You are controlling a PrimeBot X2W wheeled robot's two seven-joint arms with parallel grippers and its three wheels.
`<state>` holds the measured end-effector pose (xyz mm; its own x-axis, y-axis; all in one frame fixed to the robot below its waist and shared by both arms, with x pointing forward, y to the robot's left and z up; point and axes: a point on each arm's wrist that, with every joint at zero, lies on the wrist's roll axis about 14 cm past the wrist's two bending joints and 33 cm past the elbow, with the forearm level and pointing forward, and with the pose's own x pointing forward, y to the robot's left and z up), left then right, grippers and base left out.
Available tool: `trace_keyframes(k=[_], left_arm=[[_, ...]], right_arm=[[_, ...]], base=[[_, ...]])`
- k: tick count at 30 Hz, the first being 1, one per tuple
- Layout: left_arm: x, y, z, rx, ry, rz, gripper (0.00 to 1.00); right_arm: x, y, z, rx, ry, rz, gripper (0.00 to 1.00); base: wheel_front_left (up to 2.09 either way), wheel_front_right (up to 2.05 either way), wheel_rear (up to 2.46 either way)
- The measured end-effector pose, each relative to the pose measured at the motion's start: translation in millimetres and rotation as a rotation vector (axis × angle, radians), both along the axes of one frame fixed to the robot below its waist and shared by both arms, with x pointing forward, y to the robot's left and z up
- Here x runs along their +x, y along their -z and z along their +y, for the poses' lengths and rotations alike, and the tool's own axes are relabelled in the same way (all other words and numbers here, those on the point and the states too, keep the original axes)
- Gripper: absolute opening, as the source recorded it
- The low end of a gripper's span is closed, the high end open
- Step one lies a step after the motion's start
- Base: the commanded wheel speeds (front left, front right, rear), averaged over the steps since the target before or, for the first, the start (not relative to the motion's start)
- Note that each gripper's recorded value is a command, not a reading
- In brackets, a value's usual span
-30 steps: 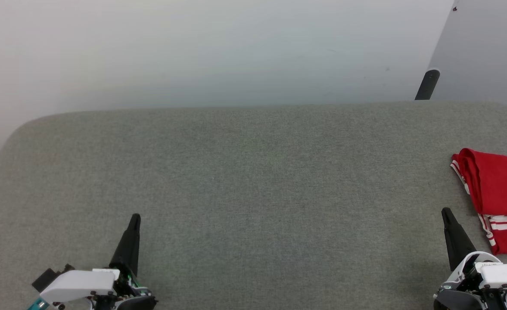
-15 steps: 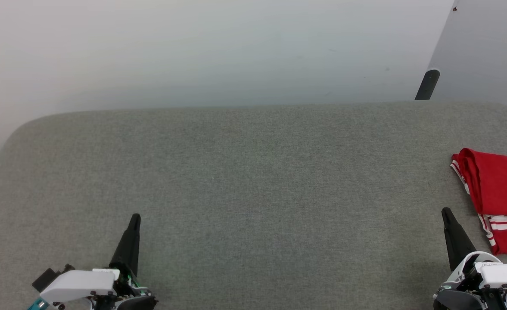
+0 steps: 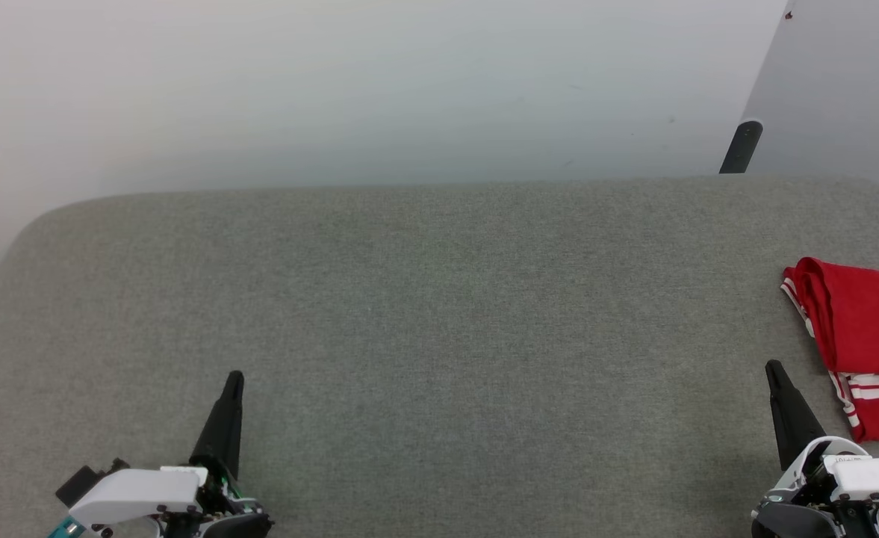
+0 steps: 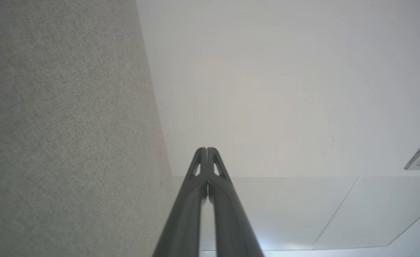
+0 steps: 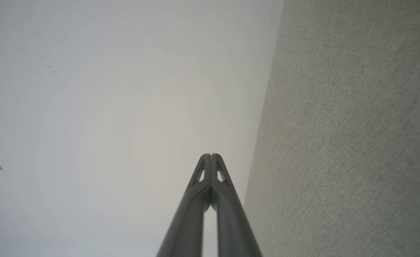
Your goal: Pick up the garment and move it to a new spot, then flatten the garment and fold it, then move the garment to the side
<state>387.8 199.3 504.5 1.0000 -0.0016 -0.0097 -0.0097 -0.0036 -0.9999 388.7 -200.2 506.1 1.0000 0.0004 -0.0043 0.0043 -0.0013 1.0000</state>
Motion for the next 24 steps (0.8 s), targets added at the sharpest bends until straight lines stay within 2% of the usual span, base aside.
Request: trace_keyframes(k=[24], left_arm=[[0.0, 0.1, 0.0, 0.000, 0.000, 0.000, 0.00]], right_arm=[[0.0, 0.1, 0.0, 0.000, 0.000, 0.000, 0.00]], base=[[0.00, 0.00, 0.00]])
